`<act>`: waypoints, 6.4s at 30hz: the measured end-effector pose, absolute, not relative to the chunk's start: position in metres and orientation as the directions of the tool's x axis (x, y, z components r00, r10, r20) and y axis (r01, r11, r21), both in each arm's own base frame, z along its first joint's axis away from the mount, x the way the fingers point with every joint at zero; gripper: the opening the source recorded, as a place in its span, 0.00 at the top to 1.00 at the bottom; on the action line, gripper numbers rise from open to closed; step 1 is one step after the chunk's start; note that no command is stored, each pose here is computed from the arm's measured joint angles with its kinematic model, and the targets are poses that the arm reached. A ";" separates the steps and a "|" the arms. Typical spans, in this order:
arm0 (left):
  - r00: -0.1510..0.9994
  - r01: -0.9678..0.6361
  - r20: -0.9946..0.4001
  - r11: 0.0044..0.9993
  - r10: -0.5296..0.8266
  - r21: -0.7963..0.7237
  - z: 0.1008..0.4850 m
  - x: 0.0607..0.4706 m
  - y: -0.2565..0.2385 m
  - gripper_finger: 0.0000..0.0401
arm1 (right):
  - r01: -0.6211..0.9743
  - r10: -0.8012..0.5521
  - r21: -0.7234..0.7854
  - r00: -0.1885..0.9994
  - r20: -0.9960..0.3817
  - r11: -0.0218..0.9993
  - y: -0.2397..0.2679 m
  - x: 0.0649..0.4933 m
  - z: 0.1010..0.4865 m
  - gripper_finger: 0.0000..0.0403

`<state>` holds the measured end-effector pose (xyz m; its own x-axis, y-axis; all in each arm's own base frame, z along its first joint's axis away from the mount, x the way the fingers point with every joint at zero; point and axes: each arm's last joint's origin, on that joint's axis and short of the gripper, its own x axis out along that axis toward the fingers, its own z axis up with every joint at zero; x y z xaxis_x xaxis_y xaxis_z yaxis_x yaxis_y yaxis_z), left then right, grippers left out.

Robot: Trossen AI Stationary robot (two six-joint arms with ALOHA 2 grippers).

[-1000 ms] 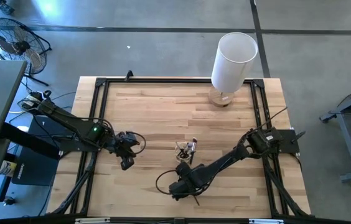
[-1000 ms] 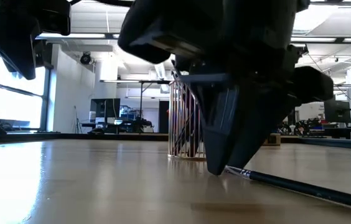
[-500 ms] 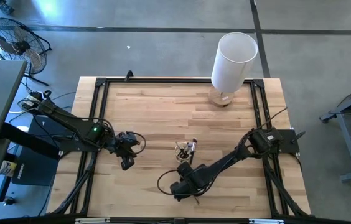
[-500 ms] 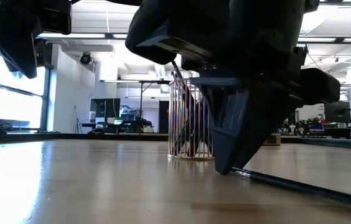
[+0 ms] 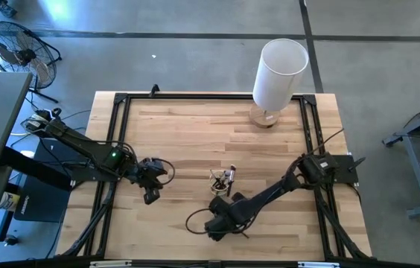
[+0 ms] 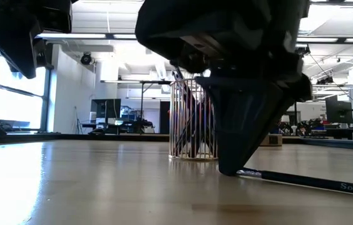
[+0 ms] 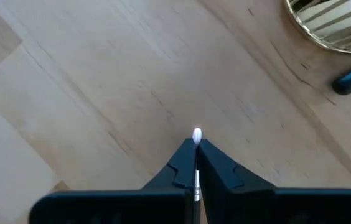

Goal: Put items in baskets/containers
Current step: Put the eyeshadow brush into the mesh organizer, then put the powder brush into the mesh organizer

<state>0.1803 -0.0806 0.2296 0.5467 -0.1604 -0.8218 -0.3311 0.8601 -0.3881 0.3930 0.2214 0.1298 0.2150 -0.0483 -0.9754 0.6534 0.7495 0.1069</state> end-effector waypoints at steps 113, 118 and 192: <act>0.619 -0.508 -0.772 0.824 0.145 -0.253 0.240 0.164 -0.063 1.00 | 0.369 -0.271 0.180 0.870 -0.413 0.912 0.022 0.229 0.245 0.97; 0.660 -0.470 -0.731 0.855 0.174 -0.221 0.255 0.142 -0.051 1.00 | 0.481 -0.374 0.106 0.785 -0.495 0.870 0.030 0.255 0.268 0.99; 0.690 -0.291 -0.714 0.949 0.120 -0.122 0.268 0.100 -0.033 1.00 | 0.991 0.084 0.127 0.131 -0.988 -0.050 -0.021 0.359 0.137 0.96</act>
